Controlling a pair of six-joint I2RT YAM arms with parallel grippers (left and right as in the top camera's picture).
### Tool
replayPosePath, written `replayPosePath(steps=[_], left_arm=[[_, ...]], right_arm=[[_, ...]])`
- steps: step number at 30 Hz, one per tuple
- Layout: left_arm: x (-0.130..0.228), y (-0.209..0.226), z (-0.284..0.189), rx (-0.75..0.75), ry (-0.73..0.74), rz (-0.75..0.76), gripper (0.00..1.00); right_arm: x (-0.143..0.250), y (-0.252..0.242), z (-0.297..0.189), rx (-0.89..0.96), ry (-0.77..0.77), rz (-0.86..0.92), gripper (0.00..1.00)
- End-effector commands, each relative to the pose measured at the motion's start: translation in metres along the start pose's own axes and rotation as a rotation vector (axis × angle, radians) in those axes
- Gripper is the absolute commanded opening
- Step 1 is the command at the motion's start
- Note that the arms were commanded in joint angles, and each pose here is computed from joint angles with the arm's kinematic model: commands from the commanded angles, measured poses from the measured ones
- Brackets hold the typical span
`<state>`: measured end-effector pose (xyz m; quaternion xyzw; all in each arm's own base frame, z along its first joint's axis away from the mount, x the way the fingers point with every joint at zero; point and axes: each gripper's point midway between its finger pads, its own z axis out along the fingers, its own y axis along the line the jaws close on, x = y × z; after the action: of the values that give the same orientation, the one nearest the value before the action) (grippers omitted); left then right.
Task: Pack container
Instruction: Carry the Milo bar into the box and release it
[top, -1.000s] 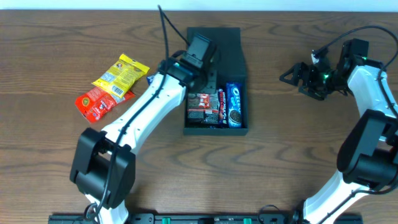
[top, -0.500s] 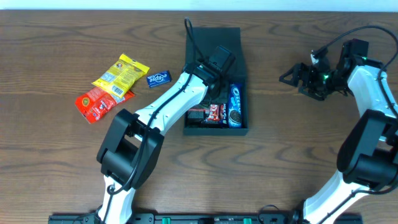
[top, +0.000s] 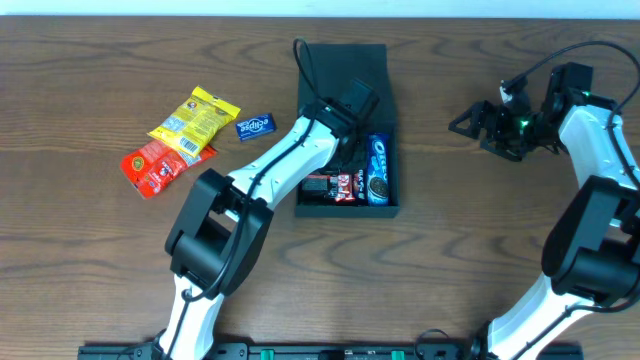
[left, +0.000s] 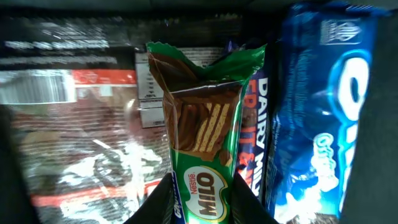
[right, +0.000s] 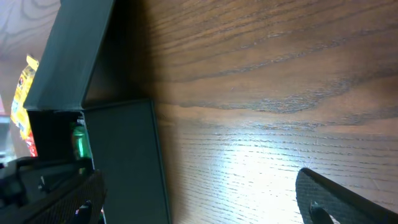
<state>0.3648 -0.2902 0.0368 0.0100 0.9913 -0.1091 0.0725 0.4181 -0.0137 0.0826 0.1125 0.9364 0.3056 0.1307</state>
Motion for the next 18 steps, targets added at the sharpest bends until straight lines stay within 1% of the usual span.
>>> replayPosePath(steps=[1,5,7,9,10,13,14,18], left_arm=[[0.002,-0.007,0.010,0.023,0.029,-0.019,0.14],[0.002,-0.006,0.012,0.021,0.031,-0.017,0.15],[0.002,-0.006,0.012,0.019,0.030,-0.016,0.17],[0.002,-0.006,0.012,0.018,0.029,-0.016,0.28],[0.002,-0.006,0.012,0.018,0.029,-0.016,0.38],[0.001,-0.006,0.011,0.018,0.029,-0.016,0.56],[0.000,-0.007,0.010,0.019,0.026,-0.013,0.59],[-0.014,-0.006,-0.006,-0.013,-0.012,0.002,0.59]], right_arm=[[-0.006,0.008,-0.003,-0.016,-0.015,-0.039,0.98],[-0.006,0.008,-0.003,-0.016,-0.016,-0.039,0.98],[-0.006,0.008,-0.003,-0.016,-0.016,-0.039,0.98],[-0.006,0.008,-0.003,-0.016,-0.016,-0.039,0.98],[-0.006,0.008,-0.003,-0.016,-0.016,-0.039,0.98],[-0.006,0.008,-0.003,-0.016,-0.016,-0.039,0.98],[-0.006,0.008,-0.003,-0.016,-0.016,-0.039,0.98],[-0.006,0.007,-0.003,-0.012,-0.016,-0.042,0.98]])
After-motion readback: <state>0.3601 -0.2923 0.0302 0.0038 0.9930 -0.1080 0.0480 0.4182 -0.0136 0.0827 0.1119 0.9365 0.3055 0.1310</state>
